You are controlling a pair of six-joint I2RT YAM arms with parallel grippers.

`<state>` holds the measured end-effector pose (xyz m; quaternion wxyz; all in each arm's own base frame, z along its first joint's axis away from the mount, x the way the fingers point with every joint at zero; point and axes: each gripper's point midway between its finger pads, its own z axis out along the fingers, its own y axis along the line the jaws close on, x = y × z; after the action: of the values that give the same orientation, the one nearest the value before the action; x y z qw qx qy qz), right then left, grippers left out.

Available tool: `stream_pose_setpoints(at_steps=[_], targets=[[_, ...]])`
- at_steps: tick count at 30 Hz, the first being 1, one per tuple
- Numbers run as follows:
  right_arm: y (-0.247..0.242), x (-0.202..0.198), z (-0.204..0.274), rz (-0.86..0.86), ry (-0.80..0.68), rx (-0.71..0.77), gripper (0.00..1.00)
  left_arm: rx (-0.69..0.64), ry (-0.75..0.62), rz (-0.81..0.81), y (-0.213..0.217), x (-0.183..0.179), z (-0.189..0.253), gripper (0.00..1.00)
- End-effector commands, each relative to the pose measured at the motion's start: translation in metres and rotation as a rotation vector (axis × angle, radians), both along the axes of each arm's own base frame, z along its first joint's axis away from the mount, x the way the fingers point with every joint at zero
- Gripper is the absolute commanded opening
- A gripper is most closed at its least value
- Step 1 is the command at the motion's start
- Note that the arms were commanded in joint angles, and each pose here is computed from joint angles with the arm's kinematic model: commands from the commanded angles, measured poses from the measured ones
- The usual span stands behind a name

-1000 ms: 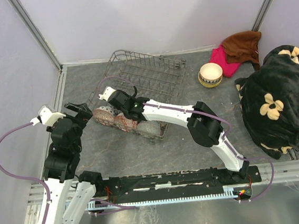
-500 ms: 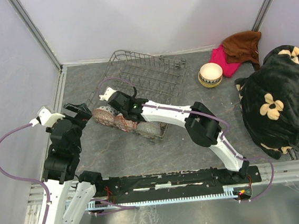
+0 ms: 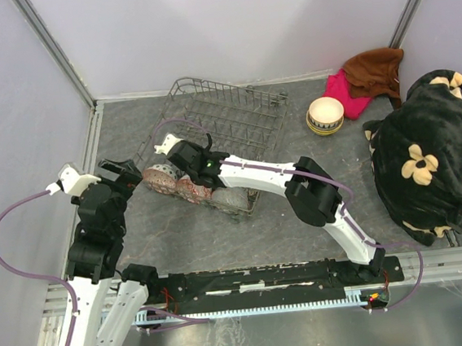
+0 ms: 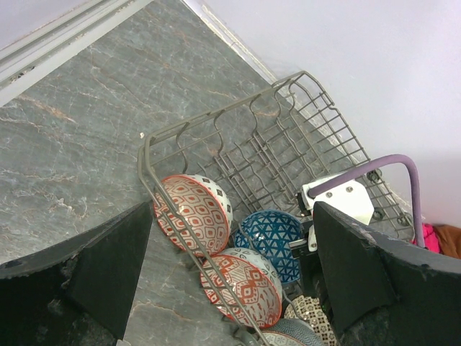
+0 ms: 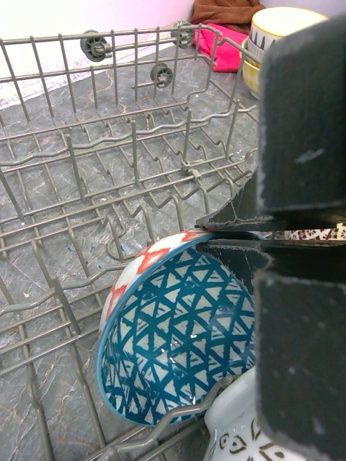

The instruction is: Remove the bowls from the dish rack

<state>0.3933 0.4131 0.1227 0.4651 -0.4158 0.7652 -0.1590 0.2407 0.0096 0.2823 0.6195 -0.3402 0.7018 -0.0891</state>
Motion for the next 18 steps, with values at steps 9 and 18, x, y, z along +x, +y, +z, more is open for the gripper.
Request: stream_pose_setpoints(at_steps=[9, 18], targets=[[-0.009, 0.012, 0.103, -0.056, -0.172, 0.149, 0.01, -0.017, -0.043, 0.011, 0.001, 0.000, 0.016, 0.99], [-0.019, 0.014, 0.142, -0.075, -0.250, 0.155, 0.01, -0.022, -0.042, 0.013, 0.001, 0.000, 0.014, 0.99]])
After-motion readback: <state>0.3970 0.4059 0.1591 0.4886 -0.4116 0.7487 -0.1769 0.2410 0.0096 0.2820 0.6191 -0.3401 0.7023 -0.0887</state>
